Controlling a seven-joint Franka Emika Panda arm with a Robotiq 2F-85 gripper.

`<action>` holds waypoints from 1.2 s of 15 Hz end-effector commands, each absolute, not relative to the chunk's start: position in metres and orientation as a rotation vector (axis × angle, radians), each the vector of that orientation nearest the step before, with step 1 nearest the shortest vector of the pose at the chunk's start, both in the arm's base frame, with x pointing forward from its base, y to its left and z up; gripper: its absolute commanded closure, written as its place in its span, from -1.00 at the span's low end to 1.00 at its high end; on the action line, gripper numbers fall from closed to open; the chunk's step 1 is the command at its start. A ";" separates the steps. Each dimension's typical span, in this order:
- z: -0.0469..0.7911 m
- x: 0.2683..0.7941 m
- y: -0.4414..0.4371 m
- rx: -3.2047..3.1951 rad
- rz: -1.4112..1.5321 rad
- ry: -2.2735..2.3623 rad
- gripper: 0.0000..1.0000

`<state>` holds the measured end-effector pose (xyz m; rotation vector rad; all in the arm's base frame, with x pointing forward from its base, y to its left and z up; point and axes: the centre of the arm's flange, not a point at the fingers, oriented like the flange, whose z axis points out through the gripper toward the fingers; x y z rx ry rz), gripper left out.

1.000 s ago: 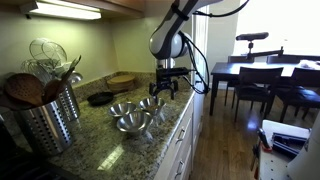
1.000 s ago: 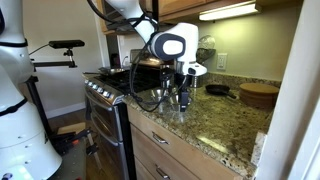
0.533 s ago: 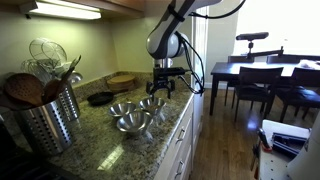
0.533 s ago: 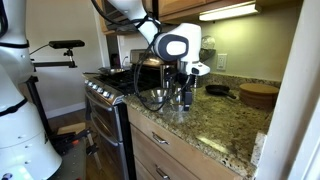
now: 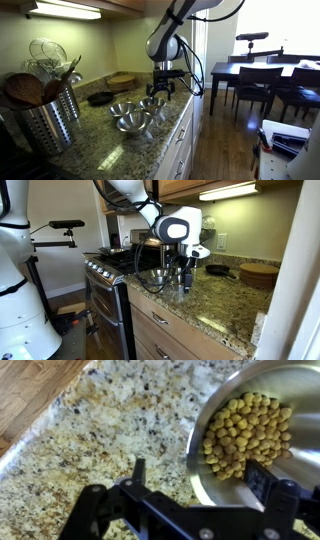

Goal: Pour the contents of the right bowl into the middle bowl

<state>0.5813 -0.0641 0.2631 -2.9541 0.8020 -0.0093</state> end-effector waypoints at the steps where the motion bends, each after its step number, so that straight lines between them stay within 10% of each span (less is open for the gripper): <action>1: 0.260 0.584 -0.066 -2.946 -0.028 0.812 -0.48; 12: 0.255 0.582 -0.066 -2.951 -0.007 0.812 0.78; 18: 0.263 0.581 -0.067 -2.960 -0.016 0.804 0.78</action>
